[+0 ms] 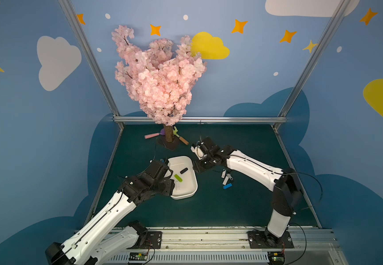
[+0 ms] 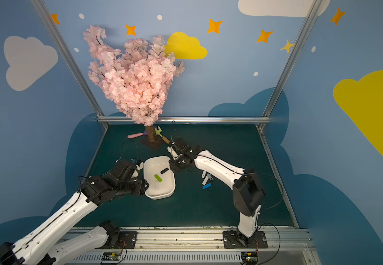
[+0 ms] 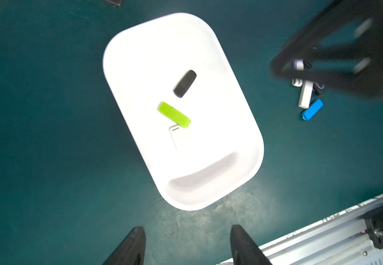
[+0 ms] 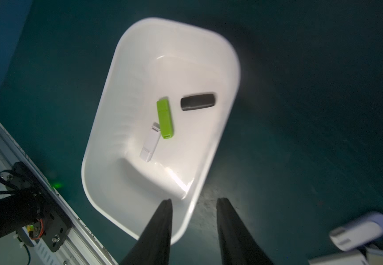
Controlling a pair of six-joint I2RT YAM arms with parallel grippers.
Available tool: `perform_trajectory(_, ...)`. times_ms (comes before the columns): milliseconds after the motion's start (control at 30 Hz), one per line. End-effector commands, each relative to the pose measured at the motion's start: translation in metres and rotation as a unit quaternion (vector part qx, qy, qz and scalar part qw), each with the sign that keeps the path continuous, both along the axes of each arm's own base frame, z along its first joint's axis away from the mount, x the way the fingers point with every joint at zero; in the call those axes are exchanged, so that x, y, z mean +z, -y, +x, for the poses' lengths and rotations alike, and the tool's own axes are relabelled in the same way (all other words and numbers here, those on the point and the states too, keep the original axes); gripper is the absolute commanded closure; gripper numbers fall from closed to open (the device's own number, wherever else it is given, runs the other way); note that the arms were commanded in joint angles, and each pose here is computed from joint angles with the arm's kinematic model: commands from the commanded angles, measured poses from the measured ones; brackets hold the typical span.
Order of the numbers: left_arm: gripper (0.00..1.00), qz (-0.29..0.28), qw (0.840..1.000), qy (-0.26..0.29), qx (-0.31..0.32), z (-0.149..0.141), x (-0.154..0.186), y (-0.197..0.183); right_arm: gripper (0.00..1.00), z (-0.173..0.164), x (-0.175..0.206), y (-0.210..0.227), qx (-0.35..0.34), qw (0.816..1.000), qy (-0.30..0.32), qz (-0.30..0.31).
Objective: Put the usb flash drive into the storage box
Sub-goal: Pick up the USB flash from the center of the board.
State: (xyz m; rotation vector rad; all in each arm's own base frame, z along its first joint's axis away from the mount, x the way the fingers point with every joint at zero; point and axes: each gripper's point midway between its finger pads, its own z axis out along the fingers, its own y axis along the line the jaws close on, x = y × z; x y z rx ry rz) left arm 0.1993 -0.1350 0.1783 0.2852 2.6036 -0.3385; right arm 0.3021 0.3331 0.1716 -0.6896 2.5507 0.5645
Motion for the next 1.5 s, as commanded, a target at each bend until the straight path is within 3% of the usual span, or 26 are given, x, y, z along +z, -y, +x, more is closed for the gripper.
perform_trajectory(0, 0.38, -0.051, 0.997, 0.016, -0.061, -0.001, 0.020, 0.028, 0.61, 0.020, 0.011, 0.071, -0.080, 0.997, 0.017, 0.001)
perform_trajectory(167, 0.39, -0.024, 0.990, 0.032, -0.139, 0.006, 0.037, 0.087, 0.60, 0.035, -0.018, 0.171, -0.212, 0.976, -0.013, 0.036)
perform_trajectory(300, 0.40, 0.019, 0.977, -0.001, -0.214, 0.006, 0.008, 0.157, 0.60, 0.038, -0.048, 0.229, -0.304, 0.949, -0.053, 0.069)
perform_trajectory(467, 0.43, 0.026, 0.955, -0.059, -0.291, 0.001, -0.037, 0.244, 0.60, 0.043, -0.076, 0.255, -0.368, 0.918, -0.067, 0.131)
perform_trajectory(633, 0.49, 0.071, 0.941, -0.078, -0.321, 0.017, -0.084, 0.294, 0.60, 0.039, -0.087, 0.278, -0.410, 0.903, -0.064, 0.112)
perform_trajectory(933, 0.50, 0.073, 0.933, -0.095, -0.340, 0.036, -0.116, 0.326, 0.60, 0.039, -0.083, 0.281, -0.414, 0.900, -0.054, 0.126)
perform_trajectory(1467, 0.53, 0.084, 0.934, -0.118, -0.327, 0.068, -0.147, 0.317, 0.61, 0.041, -0.089, 0.282, -0.418, 0.896, -0.062, 0.134)
